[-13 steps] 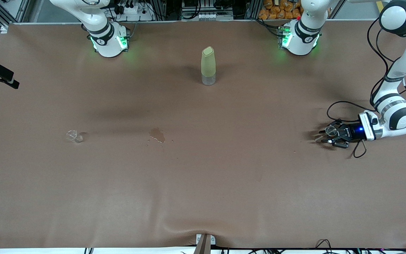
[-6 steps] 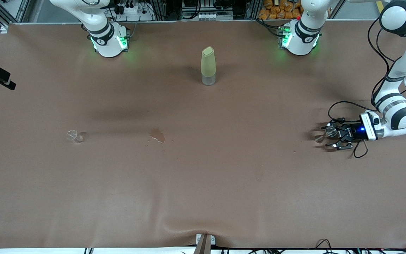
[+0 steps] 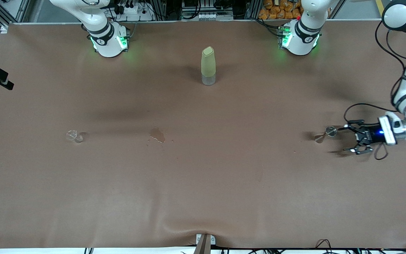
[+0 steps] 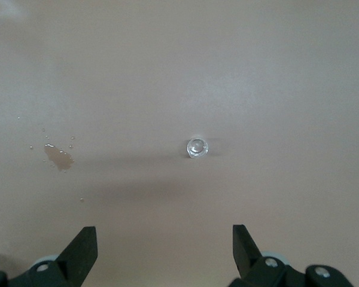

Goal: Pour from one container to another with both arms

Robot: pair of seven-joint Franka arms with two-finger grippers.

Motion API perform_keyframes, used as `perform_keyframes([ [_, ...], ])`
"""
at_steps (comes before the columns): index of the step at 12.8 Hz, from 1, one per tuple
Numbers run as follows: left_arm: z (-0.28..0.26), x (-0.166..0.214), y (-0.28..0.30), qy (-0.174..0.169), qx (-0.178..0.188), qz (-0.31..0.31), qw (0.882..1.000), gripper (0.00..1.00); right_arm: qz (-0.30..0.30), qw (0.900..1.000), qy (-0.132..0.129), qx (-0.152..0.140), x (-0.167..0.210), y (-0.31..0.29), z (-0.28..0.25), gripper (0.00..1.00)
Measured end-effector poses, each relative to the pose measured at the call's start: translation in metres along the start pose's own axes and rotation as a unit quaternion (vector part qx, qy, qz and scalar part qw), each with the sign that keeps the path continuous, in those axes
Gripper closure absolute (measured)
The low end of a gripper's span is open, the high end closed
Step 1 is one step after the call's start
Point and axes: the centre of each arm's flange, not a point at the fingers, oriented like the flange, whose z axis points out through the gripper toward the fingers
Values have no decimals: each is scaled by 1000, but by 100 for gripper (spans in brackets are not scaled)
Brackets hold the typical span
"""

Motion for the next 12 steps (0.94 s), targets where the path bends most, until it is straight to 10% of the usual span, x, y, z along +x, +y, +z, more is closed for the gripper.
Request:
perform_keyframes([
  [6,-97,173,-25,-150,44,-89,984,0,0,1000,6,-1,0,0,-5,0],
  [12,-109,306,-23,-266,114,-214,933,0,0,1000,6,-1,1,0,-5,0],
])
